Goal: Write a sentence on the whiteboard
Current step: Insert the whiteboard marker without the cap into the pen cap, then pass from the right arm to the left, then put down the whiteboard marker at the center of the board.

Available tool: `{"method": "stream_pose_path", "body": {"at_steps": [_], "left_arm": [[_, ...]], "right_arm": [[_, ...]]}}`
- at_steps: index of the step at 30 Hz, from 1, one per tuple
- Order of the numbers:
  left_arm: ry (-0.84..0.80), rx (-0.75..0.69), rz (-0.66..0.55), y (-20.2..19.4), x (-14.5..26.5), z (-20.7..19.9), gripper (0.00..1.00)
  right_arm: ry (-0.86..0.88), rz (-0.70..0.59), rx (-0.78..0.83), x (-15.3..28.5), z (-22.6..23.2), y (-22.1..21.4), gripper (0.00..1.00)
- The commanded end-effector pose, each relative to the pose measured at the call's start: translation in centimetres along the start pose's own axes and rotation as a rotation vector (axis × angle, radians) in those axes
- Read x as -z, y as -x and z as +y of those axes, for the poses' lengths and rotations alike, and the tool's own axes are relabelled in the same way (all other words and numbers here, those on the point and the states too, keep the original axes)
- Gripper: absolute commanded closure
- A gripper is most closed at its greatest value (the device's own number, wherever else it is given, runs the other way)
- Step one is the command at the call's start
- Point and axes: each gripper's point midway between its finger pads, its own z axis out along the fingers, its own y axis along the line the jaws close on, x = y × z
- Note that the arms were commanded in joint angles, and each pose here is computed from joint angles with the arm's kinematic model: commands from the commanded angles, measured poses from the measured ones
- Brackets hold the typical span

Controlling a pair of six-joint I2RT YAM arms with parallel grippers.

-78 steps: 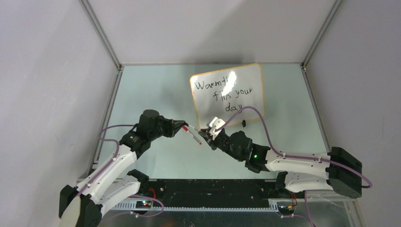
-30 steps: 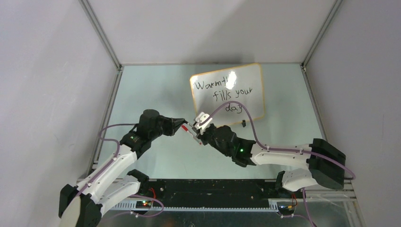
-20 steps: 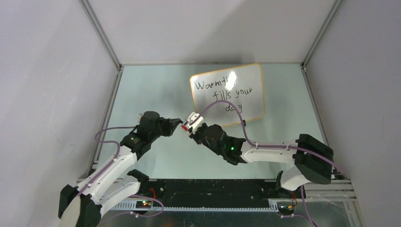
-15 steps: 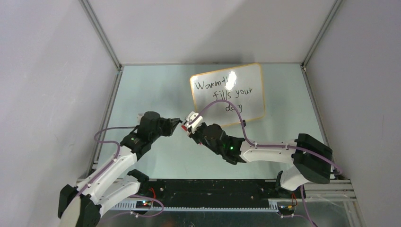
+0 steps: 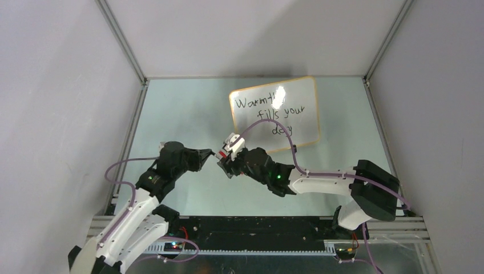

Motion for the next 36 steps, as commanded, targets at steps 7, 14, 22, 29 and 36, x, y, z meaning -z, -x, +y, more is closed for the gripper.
{"method": "stream_pose_path", "body": {"at_steps": [7,14,22,29,36], "left_arm": [[0.359,-0.317,-0.114,6.0,-1.3,6.7,1.00],[0.599,-0.586,-0.170,9.6,-3.4,7.7,1.00],[0.714,-0.697,-0.180,11.4,-7.5,8.0,1.00],[0.582,-0.764,-0.116,10.4,-10.8,6.8,0.80],[0.525,-0.883,-0.132,11.0,-9.9,5.1,0.50]], "right_arm": [[0.106,-0.055,-0.127,1.4,0.8,1.3,0.21],[0.089,-0.098,-0.185,2.8,-1.3,1.8,0.20],[-0.008,-0.133,-0.208,4.4,-3.5,2.0,0.23],[-0.200,-0.189,-0.292,7.2,-8.7,1.5,0.23],[-0.471,-0.154,-0.460,12.2,-17.5,0.4,0.27]]}}
